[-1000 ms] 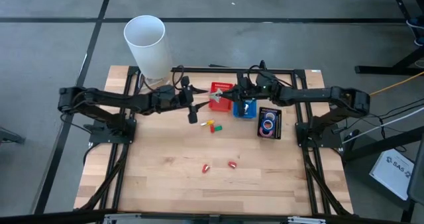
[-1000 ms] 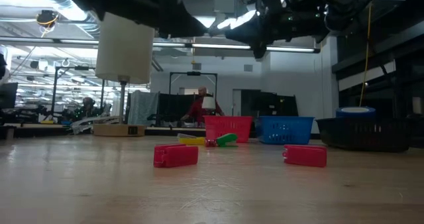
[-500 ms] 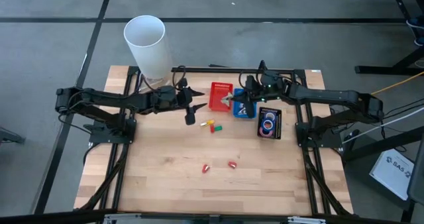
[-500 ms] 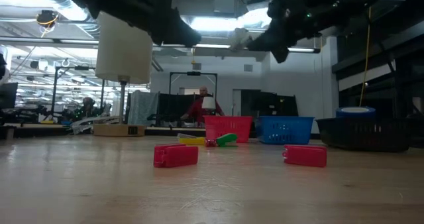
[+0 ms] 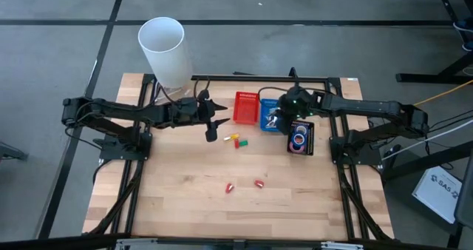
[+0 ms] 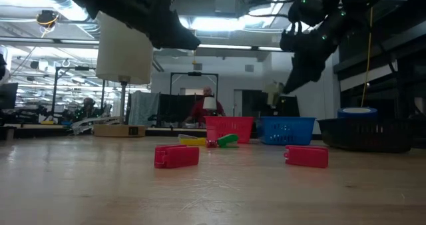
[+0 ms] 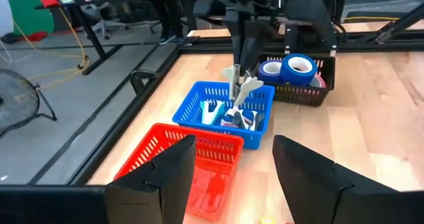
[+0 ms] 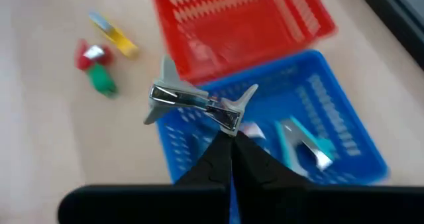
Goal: Pick and place Stapler, Stapler remover, tape
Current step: Put the gray staple remover into the blue bin, then put the yellow mini-stapler into the red bin
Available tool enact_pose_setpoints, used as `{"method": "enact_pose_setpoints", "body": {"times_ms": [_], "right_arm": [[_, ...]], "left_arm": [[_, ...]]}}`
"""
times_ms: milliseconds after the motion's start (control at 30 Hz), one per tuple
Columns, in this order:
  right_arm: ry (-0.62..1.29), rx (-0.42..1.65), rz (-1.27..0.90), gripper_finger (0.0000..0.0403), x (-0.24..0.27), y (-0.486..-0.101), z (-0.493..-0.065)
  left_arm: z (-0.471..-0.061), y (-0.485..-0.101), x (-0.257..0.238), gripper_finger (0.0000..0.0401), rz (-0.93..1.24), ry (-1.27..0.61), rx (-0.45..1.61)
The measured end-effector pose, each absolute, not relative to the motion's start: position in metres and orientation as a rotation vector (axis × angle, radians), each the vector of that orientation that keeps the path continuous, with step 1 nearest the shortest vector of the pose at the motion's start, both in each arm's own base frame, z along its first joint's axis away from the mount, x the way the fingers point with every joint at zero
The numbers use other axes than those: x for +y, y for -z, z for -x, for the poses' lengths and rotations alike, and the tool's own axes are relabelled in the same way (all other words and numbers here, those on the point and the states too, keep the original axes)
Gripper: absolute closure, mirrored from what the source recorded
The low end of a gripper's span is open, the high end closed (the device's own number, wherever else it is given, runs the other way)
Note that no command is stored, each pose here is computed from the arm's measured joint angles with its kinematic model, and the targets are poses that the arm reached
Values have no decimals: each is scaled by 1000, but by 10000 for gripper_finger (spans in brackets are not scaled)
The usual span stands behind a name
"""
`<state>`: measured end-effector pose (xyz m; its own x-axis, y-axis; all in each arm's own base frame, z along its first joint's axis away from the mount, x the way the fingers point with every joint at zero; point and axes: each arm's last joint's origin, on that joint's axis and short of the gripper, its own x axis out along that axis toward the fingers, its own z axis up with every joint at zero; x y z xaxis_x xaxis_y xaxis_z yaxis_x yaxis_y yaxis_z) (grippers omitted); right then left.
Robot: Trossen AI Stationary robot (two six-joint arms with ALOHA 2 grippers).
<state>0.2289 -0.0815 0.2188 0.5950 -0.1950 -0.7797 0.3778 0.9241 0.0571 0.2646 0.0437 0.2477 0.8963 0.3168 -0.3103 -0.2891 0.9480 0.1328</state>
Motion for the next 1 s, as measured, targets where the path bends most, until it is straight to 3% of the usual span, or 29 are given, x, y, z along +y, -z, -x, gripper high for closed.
{"method": "enact_pose_setpoints", "body": {"times_ms": [400,1000], "right_arm": [[477,955,-175,393,-84,-215,-222],[516,911,-237,251,-87,-216,-223]], "left_arm": [[-261,-236,43,201,-42,-317,410],[-254,-214,35,201,5,-295,583]]}}
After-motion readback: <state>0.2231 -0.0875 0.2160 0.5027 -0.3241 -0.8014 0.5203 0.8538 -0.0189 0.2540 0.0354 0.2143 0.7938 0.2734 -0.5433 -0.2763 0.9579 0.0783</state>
